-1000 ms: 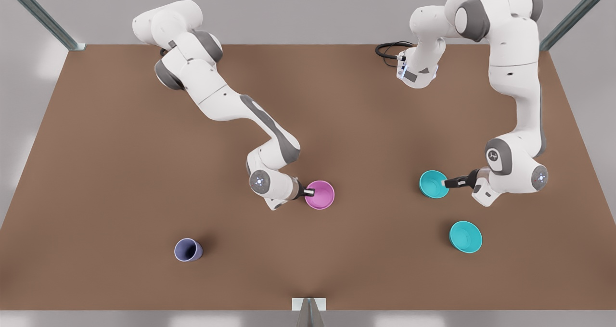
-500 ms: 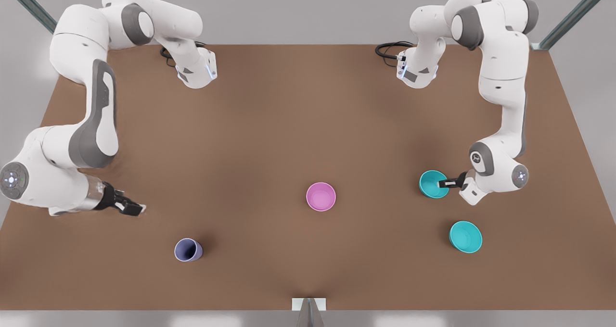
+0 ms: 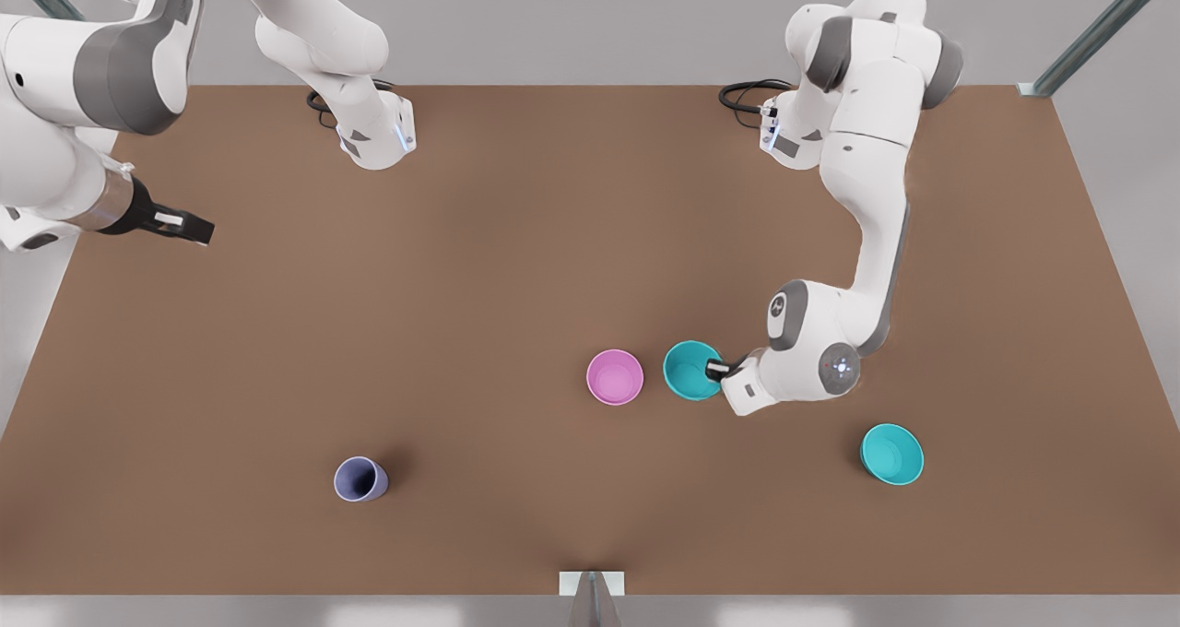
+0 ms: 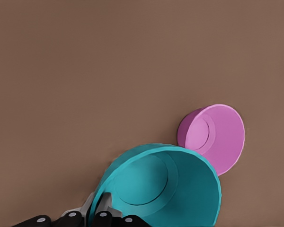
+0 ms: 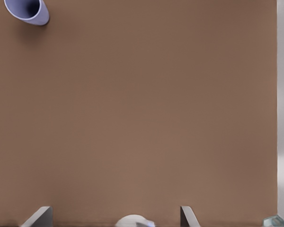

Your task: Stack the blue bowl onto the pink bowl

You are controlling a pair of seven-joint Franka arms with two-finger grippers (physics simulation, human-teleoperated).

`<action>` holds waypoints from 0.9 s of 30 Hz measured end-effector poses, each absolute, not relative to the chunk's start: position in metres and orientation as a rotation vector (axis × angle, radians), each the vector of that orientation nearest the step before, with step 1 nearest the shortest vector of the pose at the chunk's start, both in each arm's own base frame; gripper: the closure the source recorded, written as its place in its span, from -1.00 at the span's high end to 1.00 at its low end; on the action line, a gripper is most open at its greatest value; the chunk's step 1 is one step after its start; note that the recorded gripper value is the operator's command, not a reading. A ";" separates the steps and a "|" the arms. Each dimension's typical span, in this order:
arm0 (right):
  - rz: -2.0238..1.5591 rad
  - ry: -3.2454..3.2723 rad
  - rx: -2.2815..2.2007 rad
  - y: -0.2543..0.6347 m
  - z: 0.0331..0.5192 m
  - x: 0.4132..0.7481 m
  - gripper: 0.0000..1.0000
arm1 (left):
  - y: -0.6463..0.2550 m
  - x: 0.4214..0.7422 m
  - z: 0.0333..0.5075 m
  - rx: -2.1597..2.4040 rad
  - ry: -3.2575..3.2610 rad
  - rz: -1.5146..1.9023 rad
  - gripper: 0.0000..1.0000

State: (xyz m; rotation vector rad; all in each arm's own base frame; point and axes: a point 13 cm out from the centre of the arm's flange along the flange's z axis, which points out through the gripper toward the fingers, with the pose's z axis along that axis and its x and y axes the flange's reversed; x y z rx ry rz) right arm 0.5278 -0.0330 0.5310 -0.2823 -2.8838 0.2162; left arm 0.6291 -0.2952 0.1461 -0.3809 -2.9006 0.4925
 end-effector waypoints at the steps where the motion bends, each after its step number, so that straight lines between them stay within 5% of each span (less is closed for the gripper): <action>1: 0.215 -2.881 -0.264 -0.034 0.531 0.527 1.00 | -0.312 0.626 0.143 -0.365 -2.892 0.487 -0.57; 27: 0.159 -2.854 -0.010 -0.035 0.527 0.522 1.00 | -0.414 0.599 0.118 0.271 -2.807 0.425 -0.57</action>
